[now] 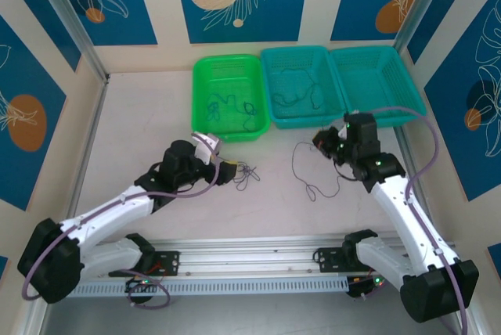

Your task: Untangle the cables

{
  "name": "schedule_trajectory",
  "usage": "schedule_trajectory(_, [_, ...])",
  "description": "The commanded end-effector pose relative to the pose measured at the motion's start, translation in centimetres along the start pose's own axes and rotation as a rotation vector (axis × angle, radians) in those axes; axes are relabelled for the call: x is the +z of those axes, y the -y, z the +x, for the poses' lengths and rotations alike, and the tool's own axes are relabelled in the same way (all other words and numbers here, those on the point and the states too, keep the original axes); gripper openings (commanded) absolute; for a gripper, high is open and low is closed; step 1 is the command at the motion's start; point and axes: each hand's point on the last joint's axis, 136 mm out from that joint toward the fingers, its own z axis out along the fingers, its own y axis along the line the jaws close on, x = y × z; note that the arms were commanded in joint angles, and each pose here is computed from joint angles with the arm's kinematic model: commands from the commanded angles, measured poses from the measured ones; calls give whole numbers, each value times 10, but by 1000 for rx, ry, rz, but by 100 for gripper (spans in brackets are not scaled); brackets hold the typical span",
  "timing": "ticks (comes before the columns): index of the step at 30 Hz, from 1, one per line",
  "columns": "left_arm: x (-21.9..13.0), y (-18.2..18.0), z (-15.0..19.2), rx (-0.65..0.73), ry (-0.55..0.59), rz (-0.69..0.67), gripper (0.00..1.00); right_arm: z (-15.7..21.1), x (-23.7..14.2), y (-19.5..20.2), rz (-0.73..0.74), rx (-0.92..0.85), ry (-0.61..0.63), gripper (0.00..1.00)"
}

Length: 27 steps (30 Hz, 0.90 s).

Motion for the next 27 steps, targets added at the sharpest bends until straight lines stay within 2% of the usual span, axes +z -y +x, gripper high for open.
schedule_trajectory(1, [-8,12,-11,44,43,45,81,46,-7,75,294,90,-95,0])
schedule_trajectory(6, [-1,8,-9,40,39,36,81,89,3,111,457,40,-251,4])
schedule_trajectory(8, [3,9,-6,33,24,45,81,92,3,118,534,2,-256,9])
schedule_trajectory(9, [5,9,-5,29,20,47,81,90,1,121,576,-11,-238,14])
schedule_trajectory(11, [6,9,-4,25,18,49,81,87,-2,128,652,-7,-215,32])
schedule_trajectory(13, [5,8,-3,25,20,43,81,86,0,131,678,0,-224,40])
schedule_trajectory(18, [3,6,0,26,14,29,81,103,27,116,567,28,-320,62])
schedule_trajectory(20, [3,5,1,29,11,28,81,105,36,109,537,23,-348,68])
schedule_trajectory(21, [3,5,1,29,12,28,81,106,39,108,537,23,-358,79])
schedule_trajectory(22, [3,5,1,28,12,27,81,106,42,107,541,16,-362,82])
schedule_trajectory(23, [3,5,1,28,11,27,81,104,45,109,556,5,-358,95])
schedule_trajectory(25, [3,5,1,27,13,26,81,100,49,120,620,-26,-342,100])
schedule_trajectory(27, [3,5,0,27,17,27,81,96,54,127,664,-65,-342,100])
